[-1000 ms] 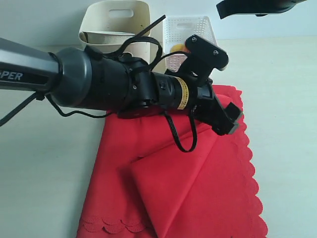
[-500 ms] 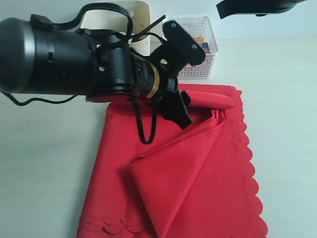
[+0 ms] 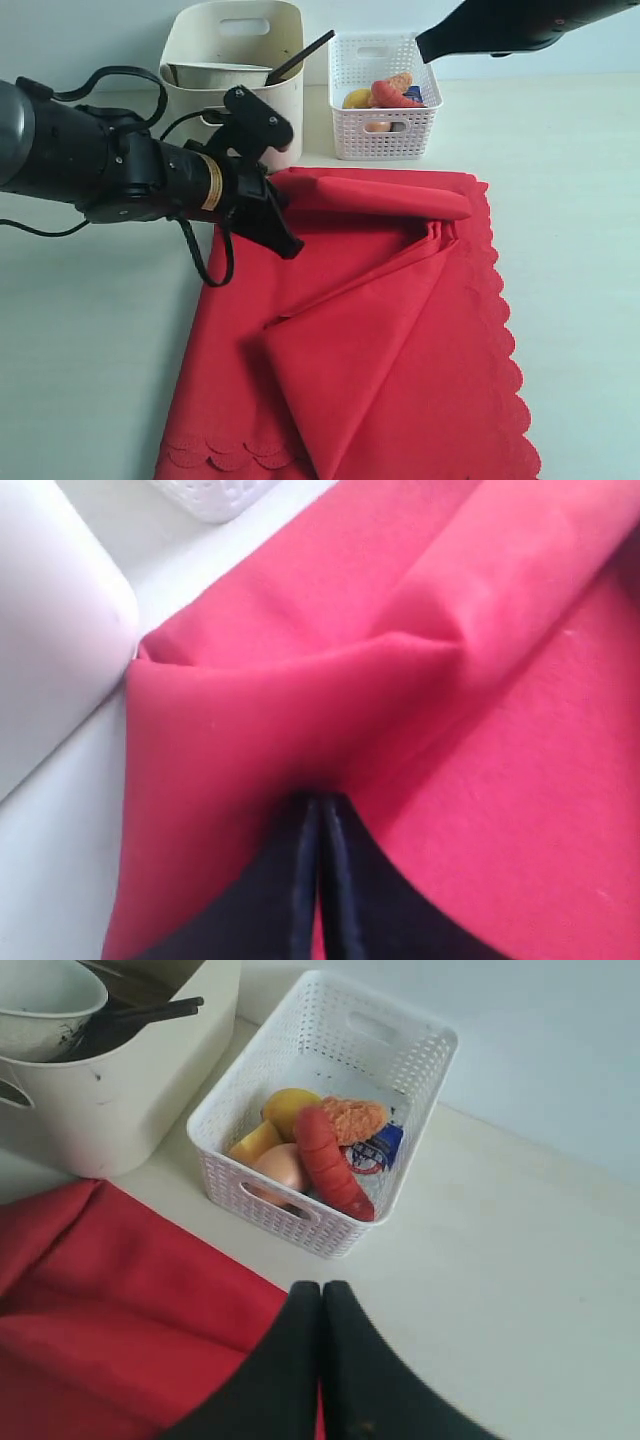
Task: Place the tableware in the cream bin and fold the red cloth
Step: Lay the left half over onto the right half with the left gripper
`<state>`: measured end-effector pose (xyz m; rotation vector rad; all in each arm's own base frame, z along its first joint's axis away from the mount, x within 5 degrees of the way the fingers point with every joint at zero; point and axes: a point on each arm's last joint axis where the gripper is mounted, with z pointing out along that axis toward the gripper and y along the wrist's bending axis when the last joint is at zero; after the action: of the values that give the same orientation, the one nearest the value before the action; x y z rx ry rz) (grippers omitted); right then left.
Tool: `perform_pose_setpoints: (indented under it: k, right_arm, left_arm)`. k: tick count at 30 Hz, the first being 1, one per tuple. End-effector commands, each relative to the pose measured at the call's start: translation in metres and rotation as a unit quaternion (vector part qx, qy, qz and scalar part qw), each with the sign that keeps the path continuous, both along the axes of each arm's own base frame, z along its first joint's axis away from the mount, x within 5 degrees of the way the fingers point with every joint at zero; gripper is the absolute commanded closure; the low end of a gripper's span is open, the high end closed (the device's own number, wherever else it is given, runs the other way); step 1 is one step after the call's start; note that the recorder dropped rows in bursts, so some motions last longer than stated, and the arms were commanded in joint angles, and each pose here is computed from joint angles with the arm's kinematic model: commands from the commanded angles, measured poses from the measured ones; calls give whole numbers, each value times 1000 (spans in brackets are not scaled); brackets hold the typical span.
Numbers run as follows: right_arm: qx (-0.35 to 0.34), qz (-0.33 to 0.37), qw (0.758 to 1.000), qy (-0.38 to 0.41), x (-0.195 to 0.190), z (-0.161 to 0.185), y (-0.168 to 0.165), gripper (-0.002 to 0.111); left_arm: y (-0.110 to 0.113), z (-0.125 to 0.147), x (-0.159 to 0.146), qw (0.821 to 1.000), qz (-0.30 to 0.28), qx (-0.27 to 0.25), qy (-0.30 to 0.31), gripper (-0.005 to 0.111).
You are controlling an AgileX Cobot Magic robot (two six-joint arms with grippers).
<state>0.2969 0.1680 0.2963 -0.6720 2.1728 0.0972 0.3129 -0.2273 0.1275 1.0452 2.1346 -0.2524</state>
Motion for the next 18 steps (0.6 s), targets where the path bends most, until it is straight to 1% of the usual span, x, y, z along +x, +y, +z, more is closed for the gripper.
perform_pose_setpoints:
  k: [1, 5, 8, 11, 15, 18]
  right_arm:
    - [5, 2, 1000, -2, 5, -7, 3, 108]
    - [4, 1, 1000, 0, 4, -6, 3, 108]
    - [9, 1, 1000, -6, 2, -2, 2, 108]
    - [12, 1, 1000, -11, 1, 1, 1, 108]
    - [13, 1, 1000, -13, 0, 4, 0, 108]
    - [13, 1, 1000, -13, 0, 4, 0, 108]
  left_arm:
    - [11, -18, 31, 999, 27, -42, 4, 104]
    - [20, -36, 48, 998, 53, -30, 16, 104]
    - [29, -36, 57, 995, 90, -35, 25, 104]
    - [37, -29, 61, 993, 111, -44, 23, 104]
    - [48, -16, 68, 986, 150, -72, 20, 104]
    - [49, -7, 68, 985, 152, -77, 12, 104]
